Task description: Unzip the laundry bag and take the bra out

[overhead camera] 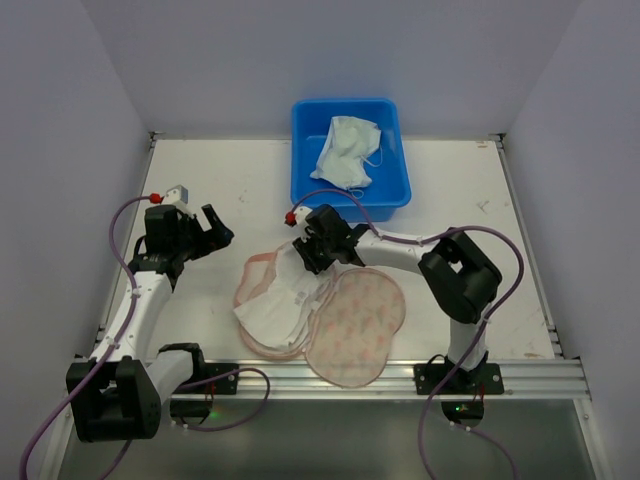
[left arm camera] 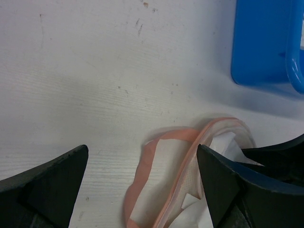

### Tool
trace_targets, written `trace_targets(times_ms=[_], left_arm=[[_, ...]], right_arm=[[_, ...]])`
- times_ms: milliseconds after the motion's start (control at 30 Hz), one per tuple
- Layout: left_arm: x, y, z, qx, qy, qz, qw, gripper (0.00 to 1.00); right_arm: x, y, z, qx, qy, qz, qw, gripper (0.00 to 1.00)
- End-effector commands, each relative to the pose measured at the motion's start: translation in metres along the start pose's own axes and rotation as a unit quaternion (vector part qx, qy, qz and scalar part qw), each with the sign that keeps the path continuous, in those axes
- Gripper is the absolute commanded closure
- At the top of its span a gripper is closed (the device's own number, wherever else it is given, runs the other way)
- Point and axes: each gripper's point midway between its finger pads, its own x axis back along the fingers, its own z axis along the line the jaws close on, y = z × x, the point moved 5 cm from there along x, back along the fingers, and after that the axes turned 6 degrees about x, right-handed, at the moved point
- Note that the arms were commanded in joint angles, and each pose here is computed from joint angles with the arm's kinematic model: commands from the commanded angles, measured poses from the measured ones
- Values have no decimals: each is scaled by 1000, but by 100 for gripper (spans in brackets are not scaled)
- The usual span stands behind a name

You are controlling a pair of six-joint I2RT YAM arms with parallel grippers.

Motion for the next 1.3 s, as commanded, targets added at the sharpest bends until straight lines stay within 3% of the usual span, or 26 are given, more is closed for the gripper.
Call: trace_targets(times_ms=[0,33,133,300,500,700,867,967,1033,1100,1167,1267], left_arm=[[-1,4,0,-14,-11,-9,1000,0],[-1,4,0,-14,-11,-9,1000,0],[0,4,0,-14,-11,-10,1000,0],[0,5,0,-13,-10,-11,1000,0],[-1,5,0,-13,-8,-11,1000,0],[-2,5,1,-13,-5,-10,1000,0],[-2,4,3,-13,-1,-9,1000,0],[-2,4,3,-13,0,-9,1000,0],[-2,4,3,-13,-1,-8,1000,0],[-3,4,3,-13,0,-8,1000,0],[-3,4,4,-14,2,-8,1000,0],[-3,4,4,-14,3,-8,1000,0]], right_arm=[[1,4,3,7,8,-6,1000,67],[4,6,1,9,5,-8,1000,79],[24,22,-2,16,-17,-35,999,100],[87,60,-6,51,-44,-111,991,100],[197,117,-15,105,-120,-251,955,100],[300,177,-44,181,-262,-358,878,100],[370,223,-91,189,-346,-424,815,100],[402,244,-116,190,-375,-453,786,100],[400,257,-131,203,-389,-447,780,100],[429,274,-145,217,-420,-470,745,100],[417,284,-171,232,-454,-467,722,100],[403,286,-182,241,-462,-463,717,100]])
